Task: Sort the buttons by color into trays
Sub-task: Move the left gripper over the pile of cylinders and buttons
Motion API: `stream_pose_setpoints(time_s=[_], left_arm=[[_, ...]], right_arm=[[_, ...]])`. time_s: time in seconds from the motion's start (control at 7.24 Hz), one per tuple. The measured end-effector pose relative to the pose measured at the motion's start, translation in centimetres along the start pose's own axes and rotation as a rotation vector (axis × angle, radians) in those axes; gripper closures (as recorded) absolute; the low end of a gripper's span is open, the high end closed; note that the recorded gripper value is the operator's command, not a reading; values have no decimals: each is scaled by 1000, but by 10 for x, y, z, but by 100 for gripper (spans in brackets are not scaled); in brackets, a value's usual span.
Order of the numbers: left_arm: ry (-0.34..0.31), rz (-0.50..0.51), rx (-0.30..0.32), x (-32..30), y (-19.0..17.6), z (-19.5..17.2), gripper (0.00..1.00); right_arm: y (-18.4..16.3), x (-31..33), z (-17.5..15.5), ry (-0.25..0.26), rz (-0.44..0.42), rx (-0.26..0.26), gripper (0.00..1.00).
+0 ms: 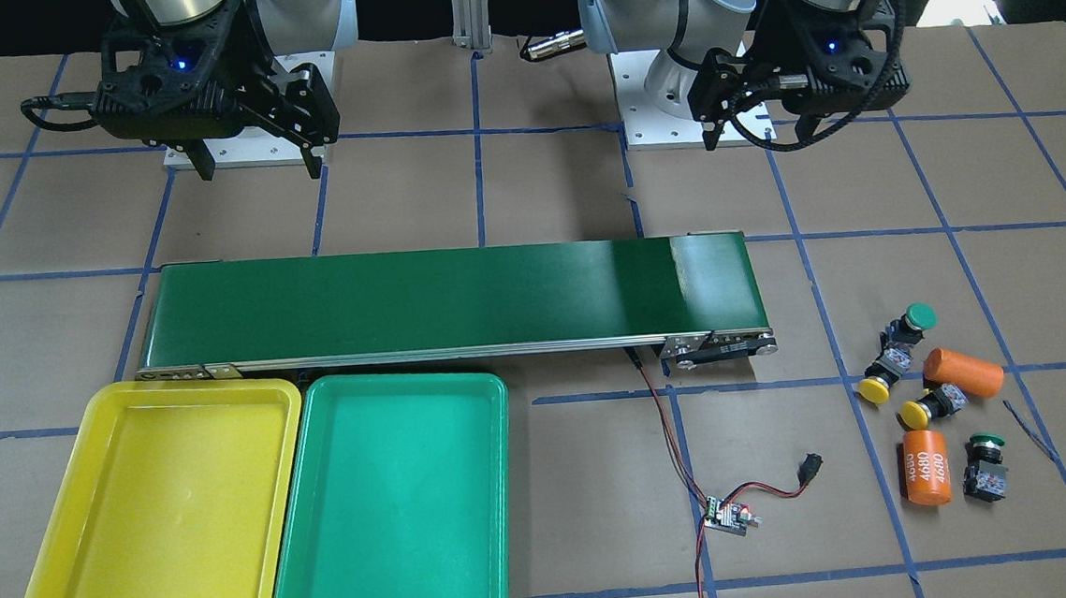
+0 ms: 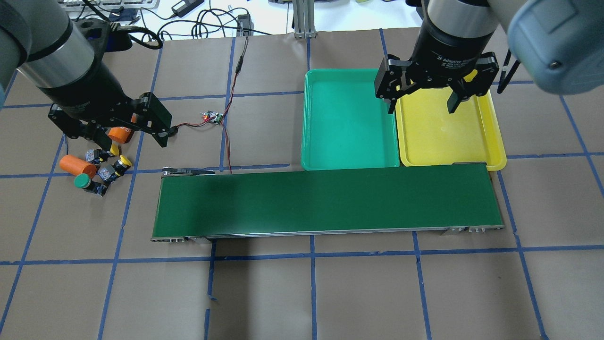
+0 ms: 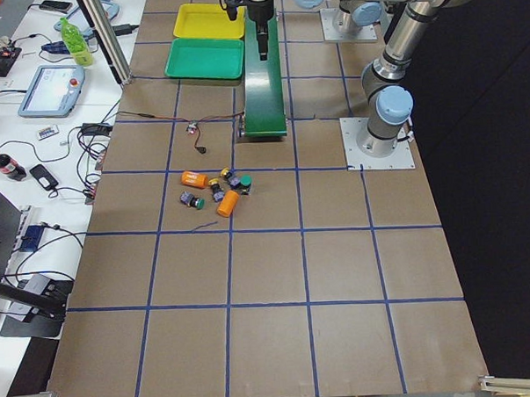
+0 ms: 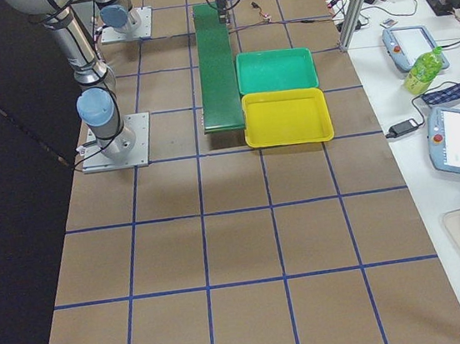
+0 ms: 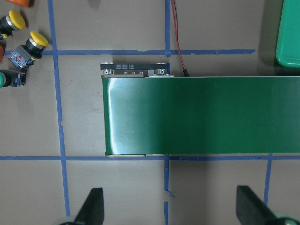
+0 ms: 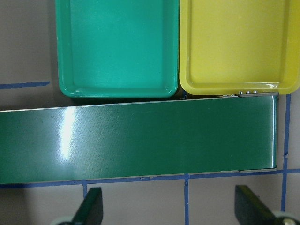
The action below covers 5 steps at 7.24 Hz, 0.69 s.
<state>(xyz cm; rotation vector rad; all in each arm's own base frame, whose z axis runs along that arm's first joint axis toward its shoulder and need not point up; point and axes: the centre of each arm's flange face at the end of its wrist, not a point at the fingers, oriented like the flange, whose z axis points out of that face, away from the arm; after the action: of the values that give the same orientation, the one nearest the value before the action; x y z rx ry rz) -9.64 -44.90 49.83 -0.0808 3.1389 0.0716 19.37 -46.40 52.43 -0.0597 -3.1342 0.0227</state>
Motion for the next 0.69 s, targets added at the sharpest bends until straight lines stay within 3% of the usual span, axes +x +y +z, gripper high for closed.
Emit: stream_pose_setpoints(time_s=[0.69], left_arm=[[7, -109, 8, -71, -50, 32, 0]], right_arm=[[1, -1, 0, -2, -2, 0, 0]])
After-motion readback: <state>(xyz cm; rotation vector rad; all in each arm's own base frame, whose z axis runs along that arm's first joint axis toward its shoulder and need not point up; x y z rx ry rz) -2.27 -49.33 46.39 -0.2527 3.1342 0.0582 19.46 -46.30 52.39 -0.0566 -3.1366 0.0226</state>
